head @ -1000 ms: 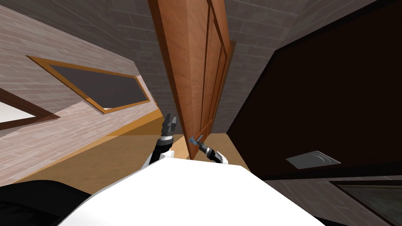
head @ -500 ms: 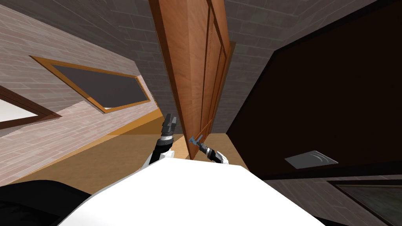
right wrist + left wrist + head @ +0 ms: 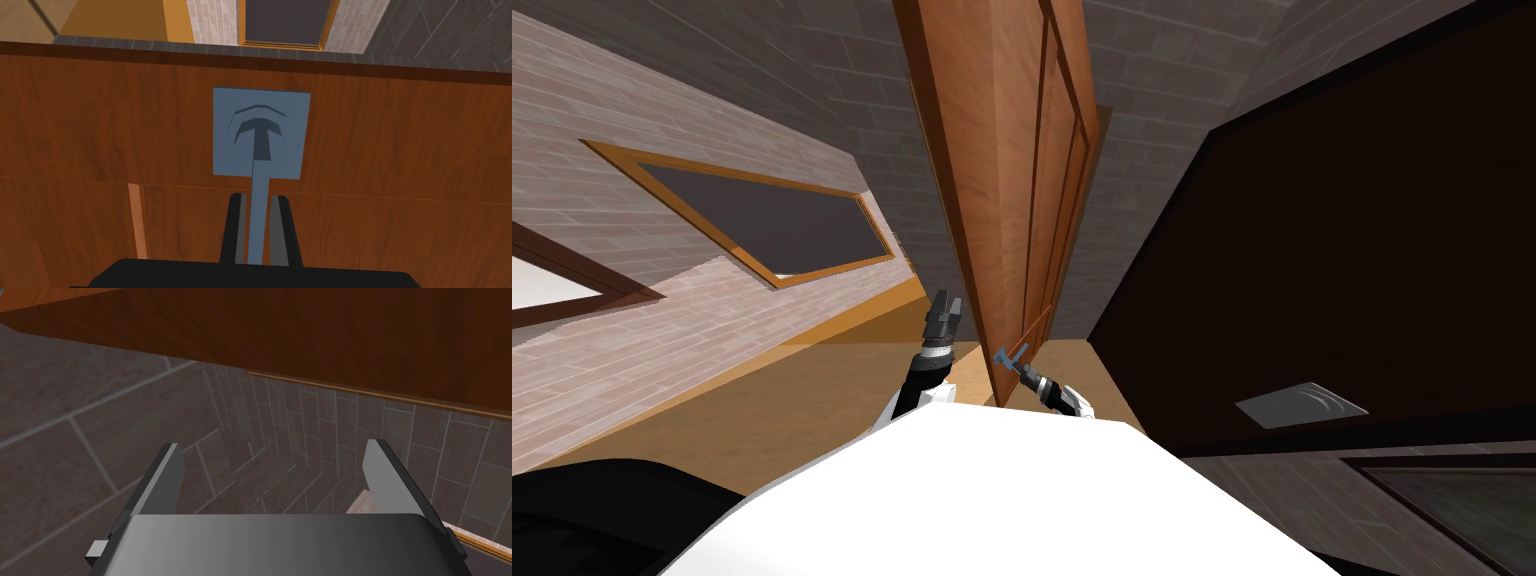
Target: Push the door open
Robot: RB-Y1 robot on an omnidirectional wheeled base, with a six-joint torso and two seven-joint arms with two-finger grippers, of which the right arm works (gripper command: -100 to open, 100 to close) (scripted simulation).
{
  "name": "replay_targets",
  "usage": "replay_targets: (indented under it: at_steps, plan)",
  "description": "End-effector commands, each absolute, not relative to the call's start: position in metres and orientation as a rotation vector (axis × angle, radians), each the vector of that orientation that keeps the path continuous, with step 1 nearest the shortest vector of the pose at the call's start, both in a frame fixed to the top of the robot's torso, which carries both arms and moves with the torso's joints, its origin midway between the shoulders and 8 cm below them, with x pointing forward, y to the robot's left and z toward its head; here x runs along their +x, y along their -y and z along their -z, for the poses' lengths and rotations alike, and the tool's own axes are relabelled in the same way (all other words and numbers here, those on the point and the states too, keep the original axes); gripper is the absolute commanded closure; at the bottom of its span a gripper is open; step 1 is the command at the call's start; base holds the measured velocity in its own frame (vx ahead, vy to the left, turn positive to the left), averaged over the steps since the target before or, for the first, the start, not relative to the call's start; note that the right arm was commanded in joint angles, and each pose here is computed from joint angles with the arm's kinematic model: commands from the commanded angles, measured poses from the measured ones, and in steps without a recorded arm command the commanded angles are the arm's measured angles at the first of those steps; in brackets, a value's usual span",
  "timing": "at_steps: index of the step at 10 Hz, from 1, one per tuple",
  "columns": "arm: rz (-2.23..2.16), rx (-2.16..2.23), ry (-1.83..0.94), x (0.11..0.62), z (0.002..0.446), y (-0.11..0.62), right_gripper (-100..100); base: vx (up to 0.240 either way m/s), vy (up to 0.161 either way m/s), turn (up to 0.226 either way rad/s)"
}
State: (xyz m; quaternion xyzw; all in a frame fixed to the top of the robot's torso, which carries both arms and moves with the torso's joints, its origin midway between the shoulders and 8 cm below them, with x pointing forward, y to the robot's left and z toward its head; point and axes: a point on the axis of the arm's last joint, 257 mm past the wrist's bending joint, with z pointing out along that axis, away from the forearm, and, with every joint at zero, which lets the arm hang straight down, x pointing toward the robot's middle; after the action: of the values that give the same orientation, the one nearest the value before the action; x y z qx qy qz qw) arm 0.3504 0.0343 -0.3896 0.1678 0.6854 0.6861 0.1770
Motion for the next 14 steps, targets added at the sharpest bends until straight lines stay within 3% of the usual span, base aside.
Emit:
replay_targets:
  at_steps: [1,5,6,9,14]
  plan:
    - [-1.952,0.473,-1.948,0.344,0.392,-0.037,100,0.014,0.015,0.013]
    - [-1.982,0.422,-1.978,0.334,0.391,-0.03,100,-0.038,-0.104,0.066]
    - [-1.953,0.465,-1.951,0.345,0.391,-0.02,-100,-0.087,-0.138,-0.128]
    - [-1.942,0.486,-1.939,0.349,0.392,-0.014,-100,-0.128,-0.185,-0.064]
    - [-1.919,0.512,-1.925,0.357,0.392,-0.023,-100,0.1,0.139,0.08]
